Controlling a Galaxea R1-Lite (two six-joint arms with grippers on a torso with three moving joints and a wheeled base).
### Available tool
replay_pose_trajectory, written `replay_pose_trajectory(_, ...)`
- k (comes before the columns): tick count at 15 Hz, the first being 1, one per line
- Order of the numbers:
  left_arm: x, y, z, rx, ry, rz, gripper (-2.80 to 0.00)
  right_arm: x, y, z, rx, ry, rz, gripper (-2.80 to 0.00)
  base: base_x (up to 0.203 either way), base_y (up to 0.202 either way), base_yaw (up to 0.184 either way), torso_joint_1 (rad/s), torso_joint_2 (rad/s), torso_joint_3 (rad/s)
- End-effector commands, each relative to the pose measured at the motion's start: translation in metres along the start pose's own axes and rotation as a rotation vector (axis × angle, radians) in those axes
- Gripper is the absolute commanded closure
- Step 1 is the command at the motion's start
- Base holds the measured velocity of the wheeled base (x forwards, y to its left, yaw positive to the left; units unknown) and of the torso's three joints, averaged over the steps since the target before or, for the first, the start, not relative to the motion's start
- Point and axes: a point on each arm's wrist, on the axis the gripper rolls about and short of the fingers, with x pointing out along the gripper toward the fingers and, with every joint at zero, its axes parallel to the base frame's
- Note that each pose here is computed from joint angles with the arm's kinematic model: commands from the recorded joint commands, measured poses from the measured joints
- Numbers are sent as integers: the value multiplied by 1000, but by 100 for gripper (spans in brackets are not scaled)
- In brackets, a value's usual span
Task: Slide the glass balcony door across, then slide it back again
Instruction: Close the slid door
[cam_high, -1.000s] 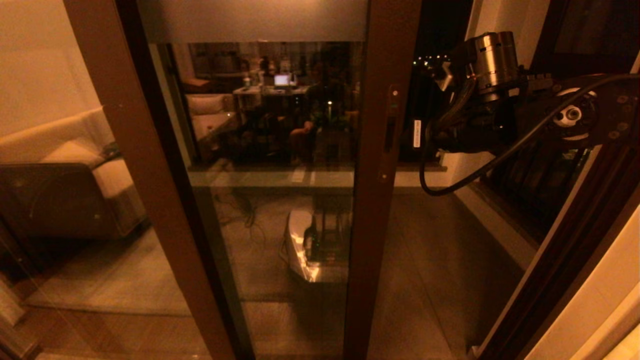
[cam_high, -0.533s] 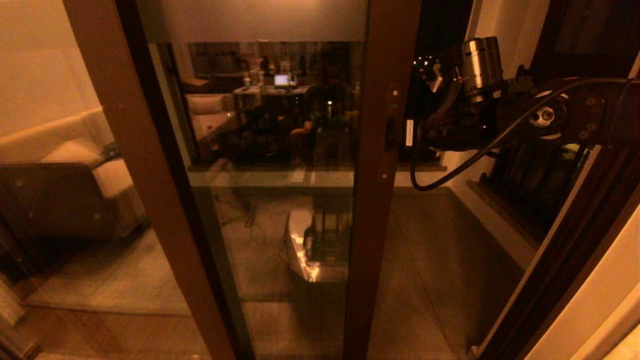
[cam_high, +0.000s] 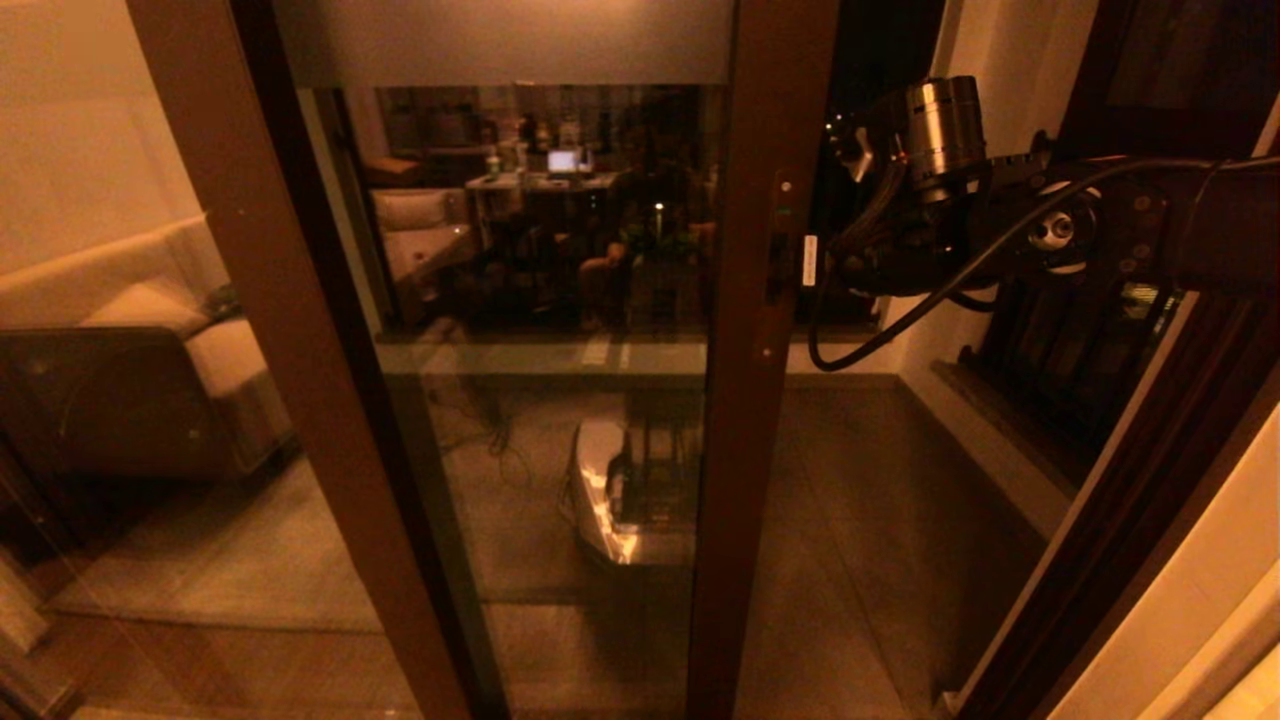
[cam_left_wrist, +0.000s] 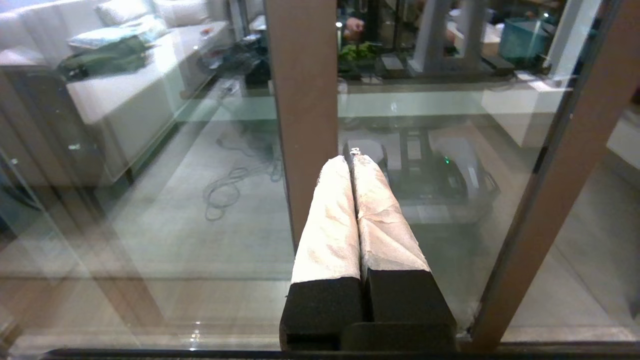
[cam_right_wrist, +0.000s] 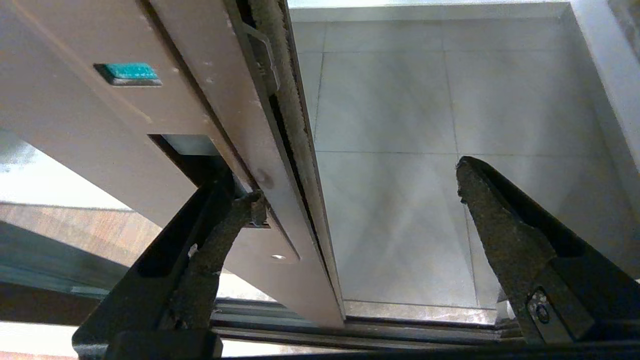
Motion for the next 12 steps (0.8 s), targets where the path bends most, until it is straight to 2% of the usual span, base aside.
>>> replay_pose_trajectory(1, 2, 0, -9, 0, 34, -2, 0, 3, -4, 0, 6, -2, -12, -280, 0, 0, 0, 0, 0, 0)
replay_pose_trajectory(12, 2, 0, -9, 0, 34, -1, 0, -7, -19, 1, 9, 26, -47, -280, 0, 0, 0, 0, 0, 0)
